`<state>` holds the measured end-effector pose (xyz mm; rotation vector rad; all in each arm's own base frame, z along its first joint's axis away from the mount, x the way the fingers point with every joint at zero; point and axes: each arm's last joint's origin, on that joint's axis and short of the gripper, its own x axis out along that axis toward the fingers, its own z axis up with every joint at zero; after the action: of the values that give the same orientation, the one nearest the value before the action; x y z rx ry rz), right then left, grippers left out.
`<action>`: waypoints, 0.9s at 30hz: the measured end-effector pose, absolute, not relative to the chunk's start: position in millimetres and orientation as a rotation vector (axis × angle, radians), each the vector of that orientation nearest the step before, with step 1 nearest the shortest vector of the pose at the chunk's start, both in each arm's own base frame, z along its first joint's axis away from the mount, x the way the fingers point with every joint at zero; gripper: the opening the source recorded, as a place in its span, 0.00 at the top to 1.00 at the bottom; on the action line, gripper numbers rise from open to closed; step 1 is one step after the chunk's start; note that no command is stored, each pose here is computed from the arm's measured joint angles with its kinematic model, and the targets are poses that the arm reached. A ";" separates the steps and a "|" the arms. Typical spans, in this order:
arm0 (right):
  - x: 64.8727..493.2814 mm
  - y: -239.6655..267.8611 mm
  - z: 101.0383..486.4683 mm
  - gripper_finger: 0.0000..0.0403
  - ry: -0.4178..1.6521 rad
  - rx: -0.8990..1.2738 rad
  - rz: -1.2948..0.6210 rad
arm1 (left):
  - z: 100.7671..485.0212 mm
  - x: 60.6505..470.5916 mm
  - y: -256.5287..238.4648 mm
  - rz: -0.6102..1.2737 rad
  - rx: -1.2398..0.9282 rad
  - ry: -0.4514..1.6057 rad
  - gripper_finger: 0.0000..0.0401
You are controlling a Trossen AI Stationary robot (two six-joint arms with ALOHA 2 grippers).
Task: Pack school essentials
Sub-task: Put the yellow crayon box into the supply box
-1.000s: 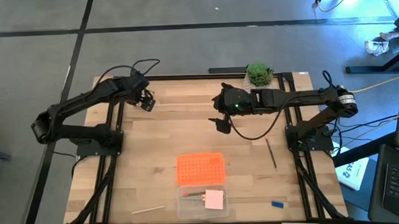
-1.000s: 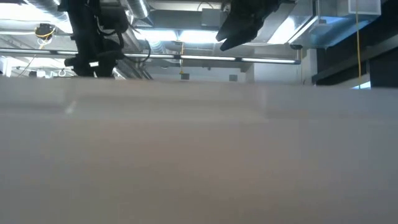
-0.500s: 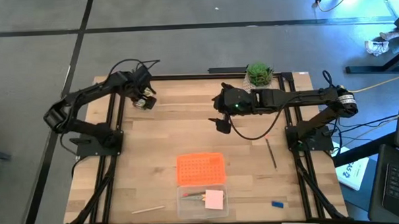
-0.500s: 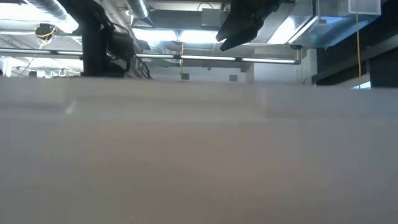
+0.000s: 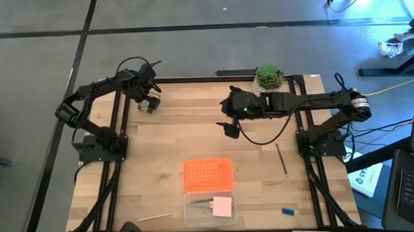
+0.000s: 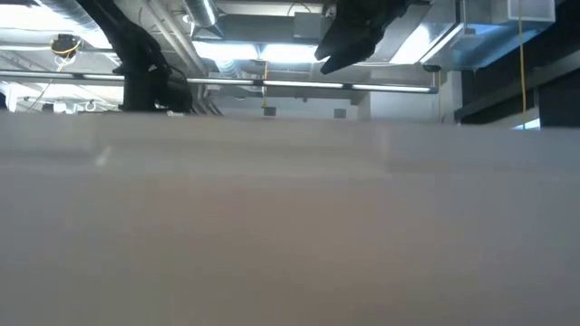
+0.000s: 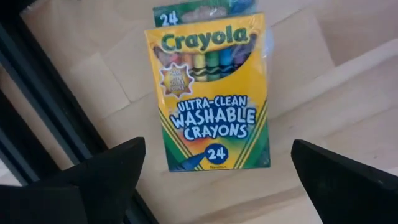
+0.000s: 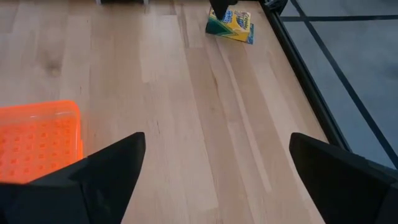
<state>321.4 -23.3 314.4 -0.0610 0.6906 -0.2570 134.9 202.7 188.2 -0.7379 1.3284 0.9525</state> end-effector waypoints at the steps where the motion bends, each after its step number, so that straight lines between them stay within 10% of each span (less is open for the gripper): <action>1: 321.4 -23.3 314.4 0.01 0.691 -0.062 -0.257 | 185.6 135.0 204.2 0.953 -0.743 1.336 0.01; 27: 321.7 -23.4 314.7 0.01 0.686 -0.060 -0.258 | 149.0 147.7 220.1 0.964 -0.784 1.378 0.01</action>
<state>321.7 -23.4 314.7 -0.0599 0.6860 -0.2576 147.7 220.1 149.0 -0.7840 1.3779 0.9640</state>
